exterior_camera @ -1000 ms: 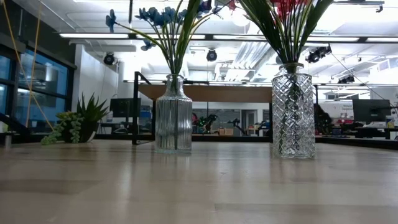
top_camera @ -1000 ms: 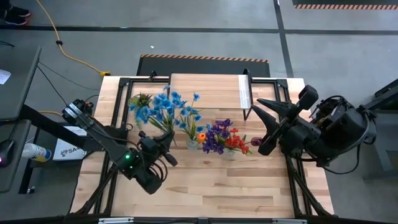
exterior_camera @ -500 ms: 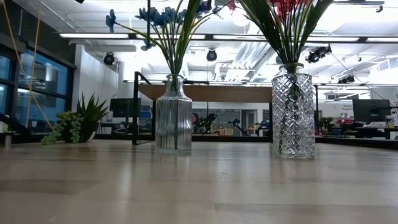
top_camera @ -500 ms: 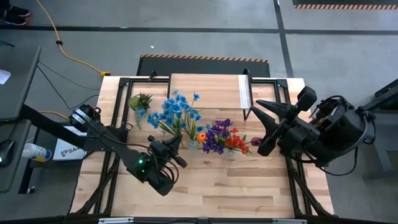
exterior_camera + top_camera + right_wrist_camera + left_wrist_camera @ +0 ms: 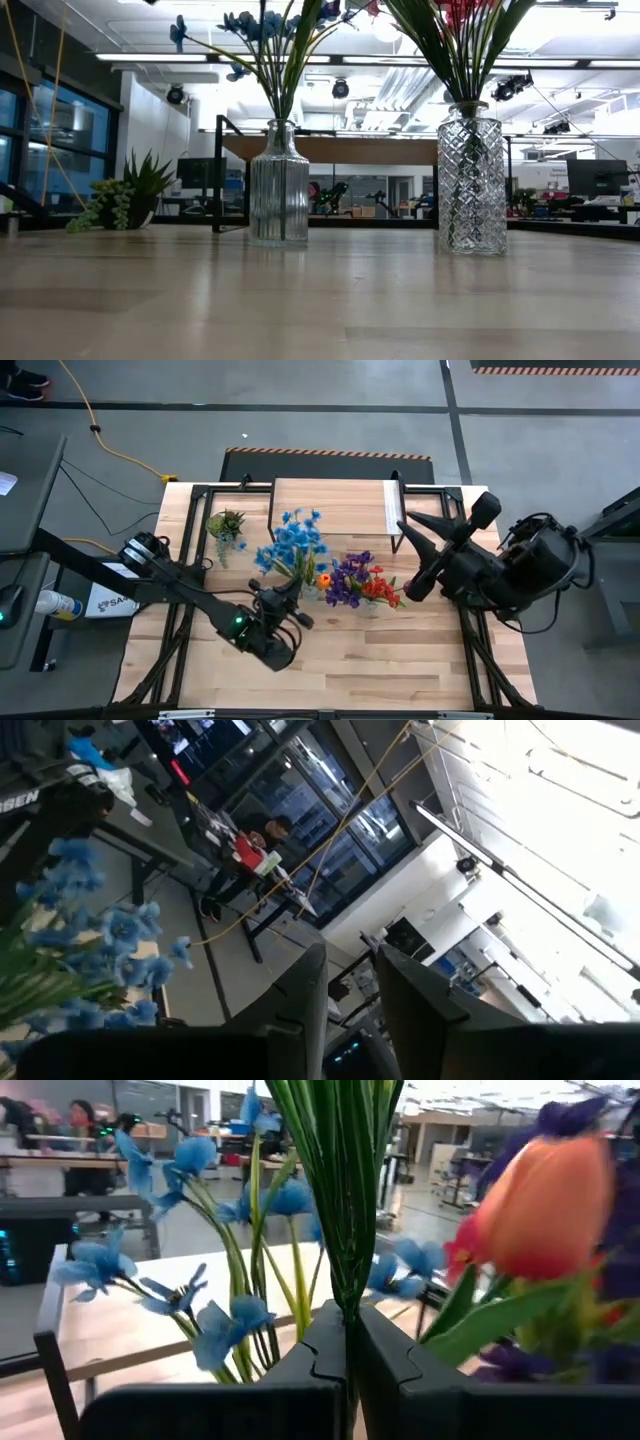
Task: Pick and place flowers into a vace then onto a shelf
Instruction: Put the blue flowers into the left transparent flower vase
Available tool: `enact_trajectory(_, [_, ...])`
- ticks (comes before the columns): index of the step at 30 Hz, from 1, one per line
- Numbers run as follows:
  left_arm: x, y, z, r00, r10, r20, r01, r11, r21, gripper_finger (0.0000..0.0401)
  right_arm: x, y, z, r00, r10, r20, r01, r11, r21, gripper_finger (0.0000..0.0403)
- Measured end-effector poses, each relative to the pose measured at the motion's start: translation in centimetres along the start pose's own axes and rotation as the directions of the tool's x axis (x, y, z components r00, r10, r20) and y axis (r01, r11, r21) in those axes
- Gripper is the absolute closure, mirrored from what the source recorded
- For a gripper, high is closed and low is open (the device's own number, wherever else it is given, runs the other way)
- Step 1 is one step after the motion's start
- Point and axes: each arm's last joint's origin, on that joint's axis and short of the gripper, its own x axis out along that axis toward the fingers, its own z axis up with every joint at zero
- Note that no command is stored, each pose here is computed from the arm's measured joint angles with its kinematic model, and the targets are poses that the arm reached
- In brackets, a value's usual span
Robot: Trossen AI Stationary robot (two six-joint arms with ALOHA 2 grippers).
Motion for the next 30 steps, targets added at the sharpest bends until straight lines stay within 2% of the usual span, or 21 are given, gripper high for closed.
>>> enact_trajectory(18, [3.7, 0.0, -1.2, 0.995, 0.101, 0.012, -0.101, 0.995, 0.025, 0.0361, 1.0, 0.6, -0.6, 1.0, 0.004, -0.023, -0.005, 0.999, -0.043, 0.032])
enact_trajectory(30, [4.1, -0.1, -1.9, 0.994, 0.112, 0.012, -0.112, 0.993, 0.035, 0.0361, 1.2, 1.1, -0.8, 0.999, 0.04, 0.005, -0.04, 0.997, -0.067, 0.032])
